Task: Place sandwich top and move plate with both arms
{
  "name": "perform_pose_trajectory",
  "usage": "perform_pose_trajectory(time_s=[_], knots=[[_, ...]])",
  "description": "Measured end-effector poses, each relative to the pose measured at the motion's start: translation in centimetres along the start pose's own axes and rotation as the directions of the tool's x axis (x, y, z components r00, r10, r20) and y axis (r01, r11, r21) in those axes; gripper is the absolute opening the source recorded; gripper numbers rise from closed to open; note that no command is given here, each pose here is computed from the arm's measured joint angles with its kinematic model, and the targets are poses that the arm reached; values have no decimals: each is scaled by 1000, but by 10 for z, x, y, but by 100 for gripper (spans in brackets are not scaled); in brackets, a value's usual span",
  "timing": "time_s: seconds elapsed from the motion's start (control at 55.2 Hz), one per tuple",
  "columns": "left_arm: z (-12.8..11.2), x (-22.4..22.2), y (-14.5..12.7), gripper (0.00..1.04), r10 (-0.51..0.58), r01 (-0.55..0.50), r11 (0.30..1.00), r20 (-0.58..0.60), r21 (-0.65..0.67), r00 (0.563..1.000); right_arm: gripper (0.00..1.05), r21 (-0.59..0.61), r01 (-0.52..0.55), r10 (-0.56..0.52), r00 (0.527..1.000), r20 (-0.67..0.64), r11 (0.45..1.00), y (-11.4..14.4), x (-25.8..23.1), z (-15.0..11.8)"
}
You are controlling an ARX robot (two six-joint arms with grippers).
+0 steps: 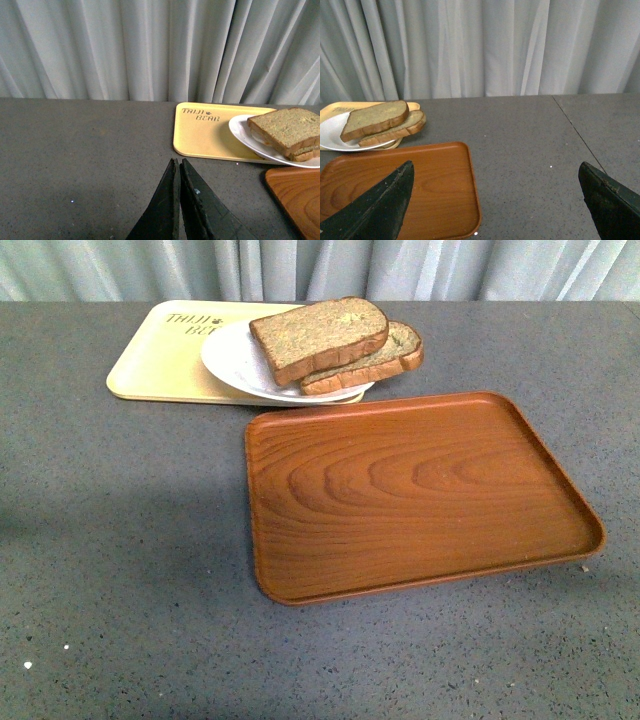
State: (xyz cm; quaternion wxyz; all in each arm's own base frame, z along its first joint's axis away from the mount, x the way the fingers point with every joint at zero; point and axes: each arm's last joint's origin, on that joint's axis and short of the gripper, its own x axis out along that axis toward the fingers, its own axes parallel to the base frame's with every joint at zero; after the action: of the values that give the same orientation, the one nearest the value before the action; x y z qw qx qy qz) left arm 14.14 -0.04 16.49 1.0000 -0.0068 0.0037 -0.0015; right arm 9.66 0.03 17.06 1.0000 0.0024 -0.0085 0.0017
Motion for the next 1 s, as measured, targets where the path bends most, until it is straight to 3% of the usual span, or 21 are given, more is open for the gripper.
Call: perform_pose_trajectory(time_s=[0.996], knots=[[6, -30, 0, 2, 0, 0, 1000, 24, 2, 1000, 96, 0, 0, 0, 1000, 0, 1000, 0, 0, 0]])
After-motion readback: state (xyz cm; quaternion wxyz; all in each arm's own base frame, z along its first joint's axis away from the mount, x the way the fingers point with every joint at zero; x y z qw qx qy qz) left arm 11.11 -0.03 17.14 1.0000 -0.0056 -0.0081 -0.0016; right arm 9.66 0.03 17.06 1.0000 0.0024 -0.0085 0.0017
